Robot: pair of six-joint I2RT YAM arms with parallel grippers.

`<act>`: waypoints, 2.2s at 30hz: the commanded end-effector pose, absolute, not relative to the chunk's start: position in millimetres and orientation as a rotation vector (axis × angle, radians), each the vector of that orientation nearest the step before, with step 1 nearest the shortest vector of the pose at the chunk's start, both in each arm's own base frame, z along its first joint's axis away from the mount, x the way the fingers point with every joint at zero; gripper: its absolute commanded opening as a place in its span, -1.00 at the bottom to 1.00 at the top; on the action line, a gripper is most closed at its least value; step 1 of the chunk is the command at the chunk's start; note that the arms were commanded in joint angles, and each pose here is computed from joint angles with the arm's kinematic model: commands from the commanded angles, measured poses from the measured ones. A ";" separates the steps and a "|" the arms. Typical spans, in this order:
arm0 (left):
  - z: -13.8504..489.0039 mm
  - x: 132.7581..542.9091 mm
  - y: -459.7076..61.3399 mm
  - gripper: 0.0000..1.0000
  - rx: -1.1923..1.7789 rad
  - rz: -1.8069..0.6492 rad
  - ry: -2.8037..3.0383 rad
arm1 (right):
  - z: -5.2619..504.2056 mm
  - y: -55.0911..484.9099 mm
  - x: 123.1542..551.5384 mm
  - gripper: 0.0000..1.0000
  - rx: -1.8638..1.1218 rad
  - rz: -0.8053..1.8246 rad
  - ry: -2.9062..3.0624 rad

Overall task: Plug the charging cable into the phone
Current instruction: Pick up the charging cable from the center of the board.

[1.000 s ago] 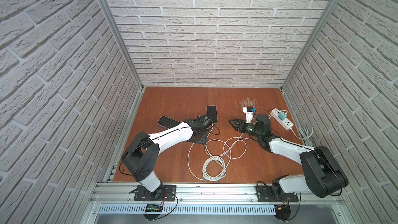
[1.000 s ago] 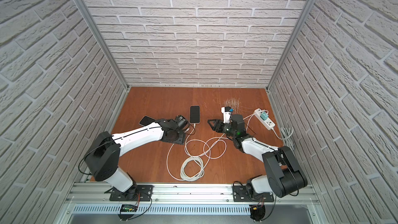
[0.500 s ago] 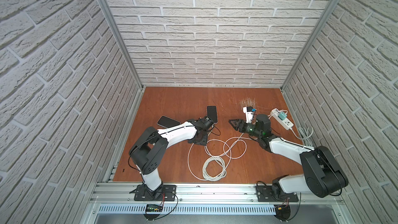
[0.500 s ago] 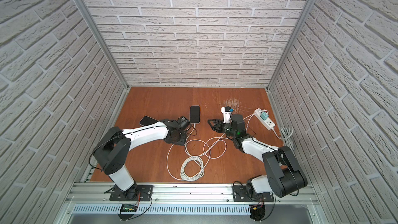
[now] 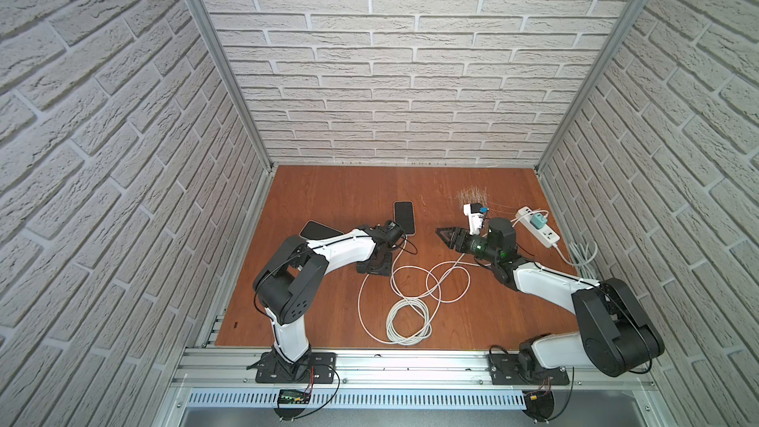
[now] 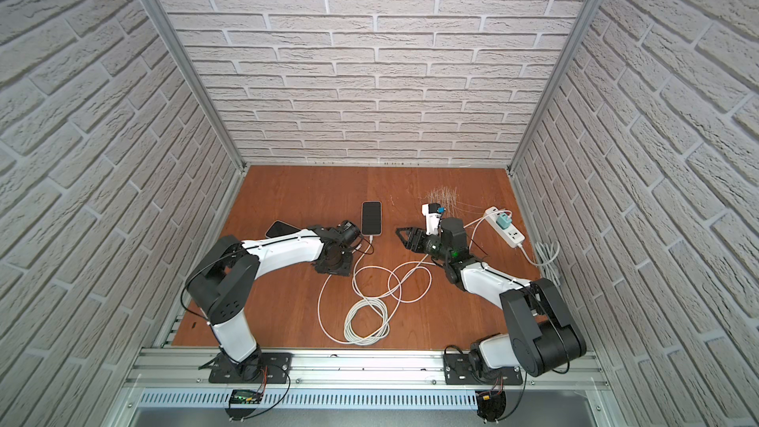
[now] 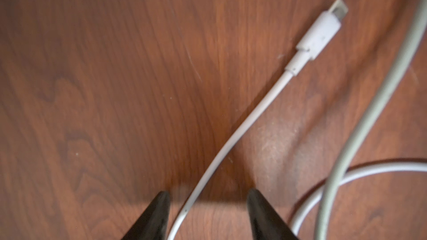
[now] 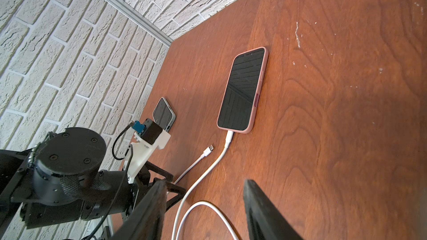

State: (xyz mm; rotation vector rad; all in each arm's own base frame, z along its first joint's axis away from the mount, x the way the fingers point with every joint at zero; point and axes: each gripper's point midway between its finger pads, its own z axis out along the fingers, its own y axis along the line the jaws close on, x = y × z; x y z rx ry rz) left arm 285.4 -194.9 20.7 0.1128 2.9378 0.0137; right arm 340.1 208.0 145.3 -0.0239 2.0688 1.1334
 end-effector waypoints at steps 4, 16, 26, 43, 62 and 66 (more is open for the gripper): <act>8.6 288.4 -193.0 0.10 0.102 0.020 2.972 | 156.2 207.9 345.8 0.18 -0.034 1.143 2.019; -1.9 295.1 -193.8 -0.41 0.082 0.006 3.014 | 154.9 208.1 345.7 0.17 -0.033 1.143 2.023; -2.3 293.1 -188.0 -1.00 0.072 0.039 3.014 | 155.6 208.4 345.7 0.17 -0.035 1.144 2.022; 100.0 311.0 -180.0 -1.00 0.018 -0.162 2.539 | 176.4 249.6 320.1 0.11 -0.270 1.169 1.995; 125.9 297.4 -184.3 -1.00 0.066 -0.418 2.254 | 205.2 377.2 339.9 -0.10 -0.376 1.500 1.918; 122.4 295.7 -183.4 -1.00 0.060 -0.439 2.229 | 196.6 390.7 339.5 -0.03 -0.422 1.494 1.939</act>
